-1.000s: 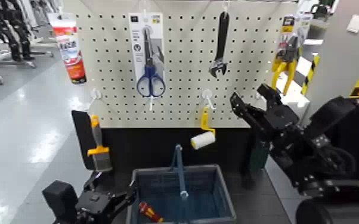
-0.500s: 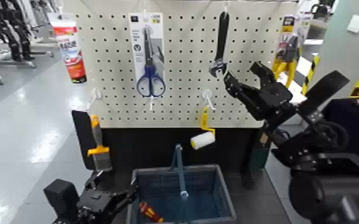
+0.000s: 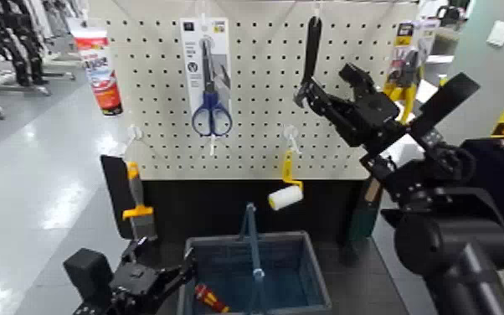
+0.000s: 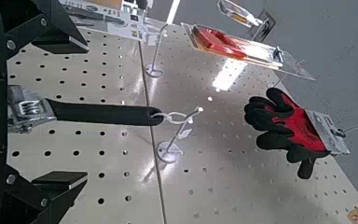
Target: Put the black wrench into the crate.
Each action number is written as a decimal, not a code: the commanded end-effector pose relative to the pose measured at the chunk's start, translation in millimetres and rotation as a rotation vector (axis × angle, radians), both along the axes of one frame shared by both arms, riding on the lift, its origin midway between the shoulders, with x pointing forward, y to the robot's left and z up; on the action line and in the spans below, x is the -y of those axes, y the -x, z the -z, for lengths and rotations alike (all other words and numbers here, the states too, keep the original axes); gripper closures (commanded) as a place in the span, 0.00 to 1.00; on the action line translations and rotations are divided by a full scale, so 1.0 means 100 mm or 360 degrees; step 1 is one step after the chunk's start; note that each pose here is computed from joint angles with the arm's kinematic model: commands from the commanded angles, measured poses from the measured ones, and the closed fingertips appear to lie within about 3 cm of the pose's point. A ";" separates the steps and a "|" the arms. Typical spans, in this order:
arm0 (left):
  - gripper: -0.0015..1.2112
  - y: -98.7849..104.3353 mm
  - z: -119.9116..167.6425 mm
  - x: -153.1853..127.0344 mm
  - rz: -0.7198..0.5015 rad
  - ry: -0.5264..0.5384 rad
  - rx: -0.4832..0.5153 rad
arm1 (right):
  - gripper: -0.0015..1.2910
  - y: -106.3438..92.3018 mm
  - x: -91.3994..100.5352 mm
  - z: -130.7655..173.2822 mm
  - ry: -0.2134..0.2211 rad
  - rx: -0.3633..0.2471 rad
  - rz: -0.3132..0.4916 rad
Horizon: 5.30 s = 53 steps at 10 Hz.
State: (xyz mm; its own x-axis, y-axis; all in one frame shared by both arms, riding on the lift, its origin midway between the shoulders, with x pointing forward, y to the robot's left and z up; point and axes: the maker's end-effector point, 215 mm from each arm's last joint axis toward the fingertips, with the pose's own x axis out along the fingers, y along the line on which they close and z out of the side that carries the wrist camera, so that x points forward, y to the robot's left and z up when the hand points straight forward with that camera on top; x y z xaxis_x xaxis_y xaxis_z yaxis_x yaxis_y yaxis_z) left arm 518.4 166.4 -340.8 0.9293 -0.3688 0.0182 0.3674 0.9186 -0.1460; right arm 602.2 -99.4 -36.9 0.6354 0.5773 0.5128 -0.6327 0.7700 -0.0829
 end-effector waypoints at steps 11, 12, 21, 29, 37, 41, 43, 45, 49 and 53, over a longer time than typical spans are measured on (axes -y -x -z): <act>0.11 -0.03 -0.06 0.03 0.0010 0.0001 0.0024 | 0.91 -0.33 -0.30 -0.05 0.0033 0.0014 -0.0076; 0.11 -0.03 -0.06 0.03 0.0010 0.0001 0.0024 | 0.96 -0.33 -0.29 -0.06 0.0036 0.0019 -0.0064; 0.11 -0.03 -0.06 0.03 0.0007 0.0004 0.0023 | 0.96 -0.31 -0.28 -0.11 0.0025 0.0038 -0.0057; 0.11 -0.04 -0.06 0.03 0.0010 -0.0001 0.0024 | 0.96 -0.13 -0.32 -0.47 0.0023 0.0180 -0.0078; 0.11 -0.04 -0.06 0.03 0.0008 -0.0001 0.0021 | 0.96 0.12 -0.67 -0.36 -0.0053 0.0130 -0.0235; 0.11 -0.04 -0.05 0.01 0.0002 -0.0002 0.0014 | 0.96 0.19 -0.81 0.01 -0.0121 -0.0031 -0.0319; 0.11 -0.06 -0.06 0.01 -0.0003 -0.0002 0.0018 | 0.96 0.19 -0.84 0.31 -0.0128 -0.0141 -0.0341; 0.11 -0.06 -0.07 0.00 -0.0005 -0.0005 0.0020 | 0.96 0.23 -0.84 0.59 -0.0158 -0.0261 -0.0357; 0.11 -0.07 -0.05 0.00 -0.0003 -0.0012 0.0008 | 0.96 0.36 -0.91 1.04 -0.0177 -0.0460 -0.0410; 0.11 -0.08 -0.06 -0.02 -0.0007 -0.0018 0.0010 | 0.96 0.47 -0.88 1.58 -0.0167 -0.0660 -0.0429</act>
State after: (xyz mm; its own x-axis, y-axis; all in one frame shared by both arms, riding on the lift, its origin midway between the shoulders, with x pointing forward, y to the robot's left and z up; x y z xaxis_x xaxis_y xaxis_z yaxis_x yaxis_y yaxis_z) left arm 525.5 167.8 -335.8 0.9304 -0.3660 0.0194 0.3651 0.9212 -0.1348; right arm 557.0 -8.8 -184.1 0.6260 0.7065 0.3300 -0.7798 0.5640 0.2718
